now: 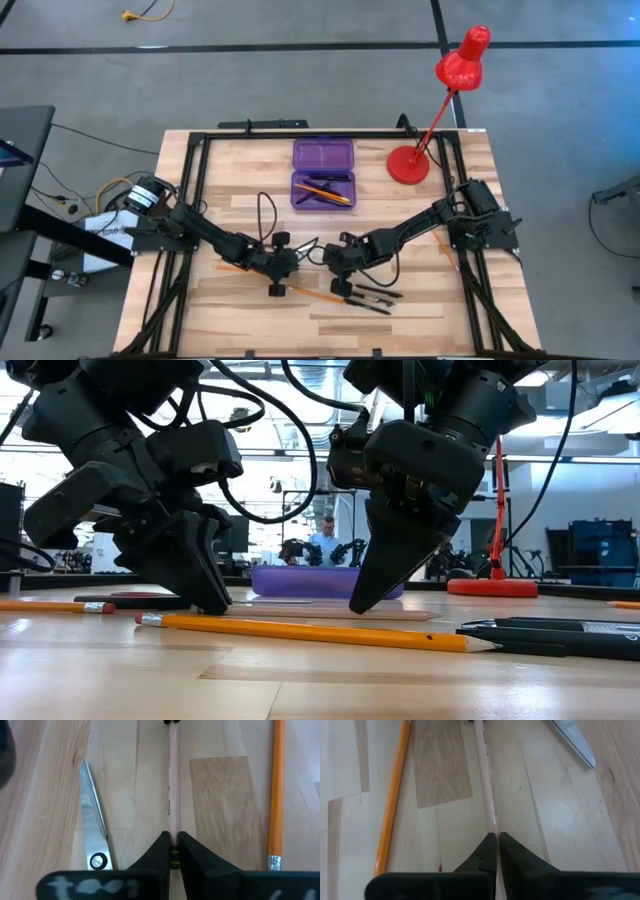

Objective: Pick & place school supplies into a supply box
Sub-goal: Put the light brown pencil into the purple supply box

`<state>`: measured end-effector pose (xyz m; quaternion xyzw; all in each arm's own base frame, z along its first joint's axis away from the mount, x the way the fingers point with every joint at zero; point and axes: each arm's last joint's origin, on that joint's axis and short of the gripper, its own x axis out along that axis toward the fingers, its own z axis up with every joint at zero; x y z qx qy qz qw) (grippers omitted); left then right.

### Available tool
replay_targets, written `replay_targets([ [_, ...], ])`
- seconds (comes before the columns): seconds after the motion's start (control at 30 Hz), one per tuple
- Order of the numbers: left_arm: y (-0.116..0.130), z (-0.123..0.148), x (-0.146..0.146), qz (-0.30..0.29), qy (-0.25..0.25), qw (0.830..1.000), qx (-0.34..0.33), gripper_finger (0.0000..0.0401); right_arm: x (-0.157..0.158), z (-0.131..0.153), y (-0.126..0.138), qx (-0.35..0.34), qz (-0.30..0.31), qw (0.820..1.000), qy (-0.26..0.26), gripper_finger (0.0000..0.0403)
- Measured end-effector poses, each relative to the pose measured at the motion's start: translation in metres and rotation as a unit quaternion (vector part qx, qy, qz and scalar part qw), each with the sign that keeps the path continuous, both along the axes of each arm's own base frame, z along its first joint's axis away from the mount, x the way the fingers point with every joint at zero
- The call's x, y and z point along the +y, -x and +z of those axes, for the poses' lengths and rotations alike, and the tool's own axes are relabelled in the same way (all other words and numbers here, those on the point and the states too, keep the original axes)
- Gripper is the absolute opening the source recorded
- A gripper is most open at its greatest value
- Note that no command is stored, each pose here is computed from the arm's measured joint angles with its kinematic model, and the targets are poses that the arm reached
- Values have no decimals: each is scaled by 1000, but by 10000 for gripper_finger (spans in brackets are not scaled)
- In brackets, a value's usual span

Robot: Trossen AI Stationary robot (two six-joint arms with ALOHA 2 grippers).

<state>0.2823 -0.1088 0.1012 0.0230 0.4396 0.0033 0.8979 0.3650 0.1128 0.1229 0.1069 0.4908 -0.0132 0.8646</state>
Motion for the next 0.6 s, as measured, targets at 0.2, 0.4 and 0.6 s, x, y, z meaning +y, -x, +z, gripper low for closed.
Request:
replay_targets([
  [0.2,-10,10,-2,-16,-18,1000,-2,3,0,0,0,-2,6,1000,1,10],
  [0.4,-19,16,1,-23,-27,999,-8,1,1,0,0,-1,16,1000,-3,31],
  [0.6,-27,23,1,-17,-31,999,-28,5,1,0,0,-2,16,1000,-4,32],
])
